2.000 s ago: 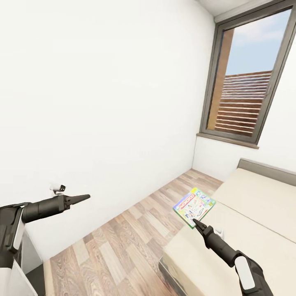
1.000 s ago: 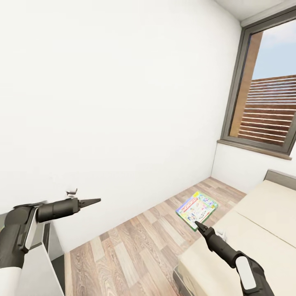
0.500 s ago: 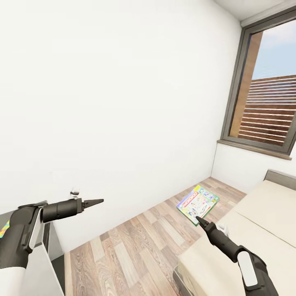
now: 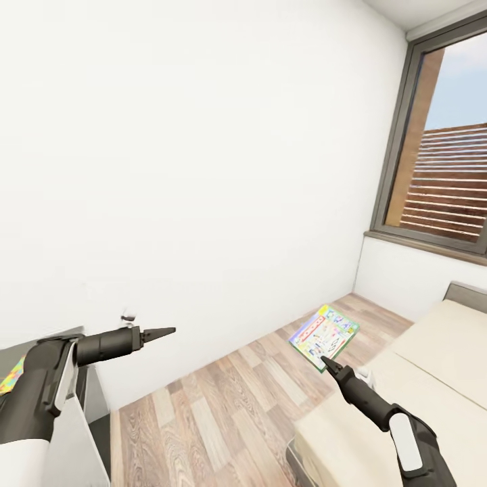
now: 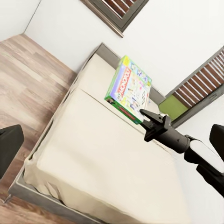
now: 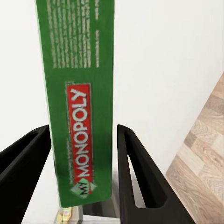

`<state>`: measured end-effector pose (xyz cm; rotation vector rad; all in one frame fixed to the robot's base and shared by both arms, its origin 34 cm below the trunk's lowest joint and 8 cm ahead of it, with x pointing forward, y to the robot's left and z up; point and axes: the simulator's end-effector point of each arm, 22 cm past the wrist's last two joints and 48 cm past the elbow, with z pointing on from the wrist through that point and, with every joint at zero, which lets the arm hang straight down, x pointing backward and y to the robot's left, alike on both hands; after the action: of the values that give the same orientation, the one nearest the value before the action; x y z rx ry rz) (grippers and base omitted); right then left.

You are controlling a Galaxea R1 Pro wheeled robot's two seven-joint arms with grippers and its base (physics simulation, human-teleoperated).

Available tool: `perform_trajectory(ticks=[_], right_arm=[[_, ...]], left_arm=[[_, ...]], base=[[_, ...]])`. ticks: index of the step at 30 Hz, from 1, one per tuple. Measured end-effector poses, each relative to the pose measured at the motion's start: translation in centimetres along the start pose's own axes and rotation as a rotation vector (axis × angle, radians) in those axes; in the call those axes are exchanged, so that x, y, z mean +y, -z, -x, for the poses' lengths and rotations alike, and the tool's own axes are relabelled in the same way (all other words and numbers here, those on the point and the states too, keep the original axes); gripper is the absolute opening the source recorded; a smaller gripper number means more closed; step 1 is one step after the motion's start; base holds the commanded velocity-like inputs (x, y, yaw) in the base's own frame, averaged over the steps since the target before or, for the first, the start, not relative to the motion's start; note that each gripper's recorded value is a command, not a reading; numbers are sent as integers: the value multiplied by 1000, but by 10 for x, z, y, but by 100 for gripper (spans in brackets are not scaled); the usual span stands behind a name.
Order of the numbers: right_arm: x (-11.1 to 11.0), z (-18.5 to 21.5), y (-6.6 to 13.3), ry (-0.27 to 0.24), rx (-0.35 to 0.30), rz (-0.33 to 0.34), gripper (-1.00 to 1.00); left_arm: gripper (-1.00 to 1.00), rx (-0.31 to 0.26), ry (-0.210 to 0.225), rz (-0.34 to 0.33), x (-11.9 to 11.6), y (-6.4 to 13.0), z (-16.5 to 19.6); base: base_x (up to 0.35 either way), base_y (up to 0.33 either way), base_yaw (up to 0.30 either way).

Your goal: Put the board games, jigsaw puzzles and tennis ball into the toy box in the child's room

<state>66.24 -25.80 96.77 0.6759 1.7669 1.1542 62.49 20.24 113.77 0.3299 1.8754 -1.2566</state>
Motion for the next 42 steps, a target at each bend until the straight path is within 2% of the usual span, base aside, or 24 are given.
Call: perform_trajectory(ticks=[17, 28, 42], right_arm=[[-13, -5, -2, -8, 9, -23, -100], [-18, -7, -3, -11, 12, -32, -100], [-11, -5, -3, -7, 4, -13, -100]], left_arm=[[100, 43, 12, -7, 5, -13, -14], [100, 47, 22, -5, 9, -14, -17], [100, 42, 14, -7, 5, -13, -14]], base=[[0, -160, 156], [0, -14, 229], [0, 0, 246]])
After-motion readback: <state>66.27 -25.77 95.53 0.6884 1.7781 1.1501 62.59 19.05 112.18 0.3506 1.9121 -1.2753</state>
